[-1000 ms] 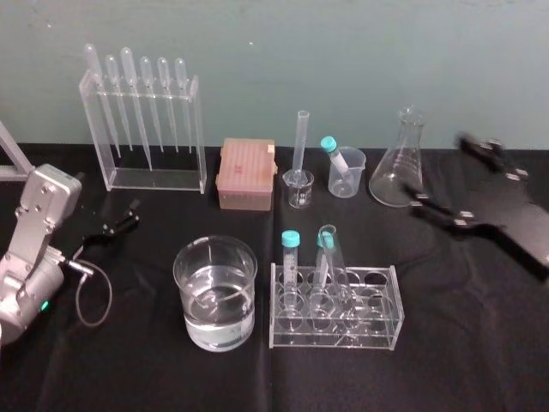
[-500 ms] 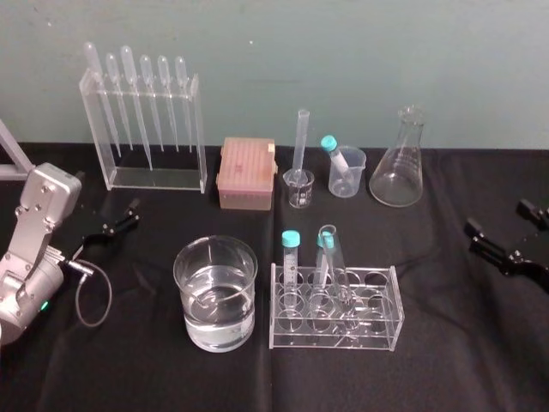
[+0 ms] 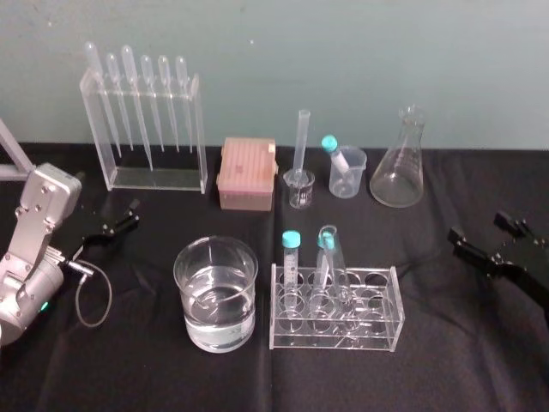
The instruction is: Hold the test tube with one hand and immerse one end into the beaker, then return it to the test tube rack.
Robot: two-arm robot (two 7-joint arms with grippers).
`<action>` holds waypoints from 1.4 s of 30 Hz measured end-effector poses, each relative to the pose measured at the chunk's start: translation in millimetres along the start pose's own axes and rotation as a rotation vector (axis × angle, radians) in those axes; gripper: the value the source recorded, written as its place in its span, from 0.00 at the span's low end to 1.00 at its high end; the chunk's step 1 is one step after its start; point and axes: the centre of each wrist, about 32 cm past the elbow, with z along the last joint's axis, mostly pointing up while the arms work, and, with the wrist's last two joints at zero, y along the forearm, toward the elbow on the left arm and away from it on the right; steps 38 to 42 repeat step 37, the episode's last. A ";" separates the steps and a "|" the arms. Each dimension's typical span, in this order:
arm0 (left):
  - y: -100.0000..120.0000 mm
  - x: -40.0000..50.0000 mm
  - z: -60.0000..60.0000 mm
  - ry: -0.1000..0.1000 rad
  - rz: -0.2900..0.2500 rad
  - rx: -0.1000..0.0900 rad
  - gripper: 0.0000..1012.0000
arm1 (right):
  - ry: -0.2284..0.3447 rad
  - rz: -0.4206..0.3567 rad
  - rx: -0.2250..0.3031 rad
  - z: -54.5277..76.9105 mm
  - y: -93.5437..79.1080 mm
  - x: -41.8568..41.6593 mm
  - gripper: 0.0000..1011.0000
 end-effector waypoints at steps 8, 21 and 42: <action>0.0 0.0 0.0 0.000 0.000 0.000 0.99 | -0.003 -0.004 0.001 0.5 -1.5 0.1 0.99; 0.0 0.0 0.0 0.000 0.000 0.000 0.99 | -0.006 -0.010 0.004 0.9 -2.7 0.2 0.99; 0.0 0.0 0.0 0.000 0.000 0.000 0.99 | -0.009 -0.012 0.005 1.3 -3.1 0.5 0.99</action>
